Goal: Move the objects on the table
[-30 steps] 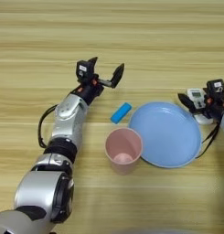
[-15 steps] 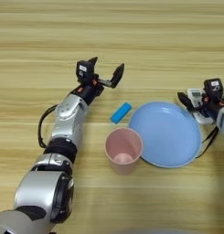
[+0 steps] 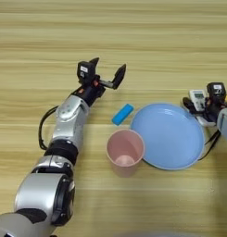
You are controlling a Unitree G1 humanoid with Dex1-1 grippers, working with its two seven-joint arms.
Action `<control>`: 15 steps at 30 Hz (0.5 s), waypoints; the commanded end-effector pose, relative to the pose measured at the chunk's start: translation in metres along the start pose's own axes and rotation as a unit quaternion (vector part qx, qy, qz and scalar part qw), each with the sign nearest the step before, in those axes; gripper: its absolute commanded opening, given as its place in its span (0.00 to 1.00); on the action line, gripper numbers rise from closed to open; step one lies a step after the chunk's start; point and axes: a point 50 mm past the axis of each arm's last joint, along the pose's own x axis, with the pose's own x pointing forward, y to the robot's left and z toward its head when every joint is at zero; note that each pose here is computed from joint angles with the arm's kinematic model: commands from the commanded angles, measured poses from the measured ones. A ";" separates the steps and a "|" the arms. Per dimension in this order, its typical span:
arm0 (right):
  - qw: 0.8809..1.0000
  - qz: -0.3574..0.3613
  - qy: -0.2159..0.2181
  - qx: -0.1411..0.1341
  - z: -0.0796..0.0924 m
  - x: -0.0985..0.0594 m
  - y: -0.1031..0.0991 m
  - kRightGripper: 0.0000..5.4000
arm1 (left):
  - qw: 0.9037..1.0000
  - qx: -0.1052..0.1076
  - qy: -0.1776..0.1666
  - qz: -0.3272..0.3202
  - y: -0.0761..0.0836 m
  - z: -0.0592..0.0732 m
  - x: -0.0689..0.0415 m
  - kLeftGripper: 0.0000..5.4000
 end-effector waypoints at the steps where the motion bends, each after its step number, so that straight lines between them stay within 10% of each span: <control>1: 1.000 -0.010 -0.008 0.018 0.012 0.001 0.001 1.00 | 1.000 0.010 -0.007 -0.010 -0.001 0.006 0.005 0.99; 15: 0.999 -0.030 0.038 0.017 0.003 0.010 0.000 1.00 | 1.000 0.008 -0.007 -0.013 -0.002 0.005 0.005 0.99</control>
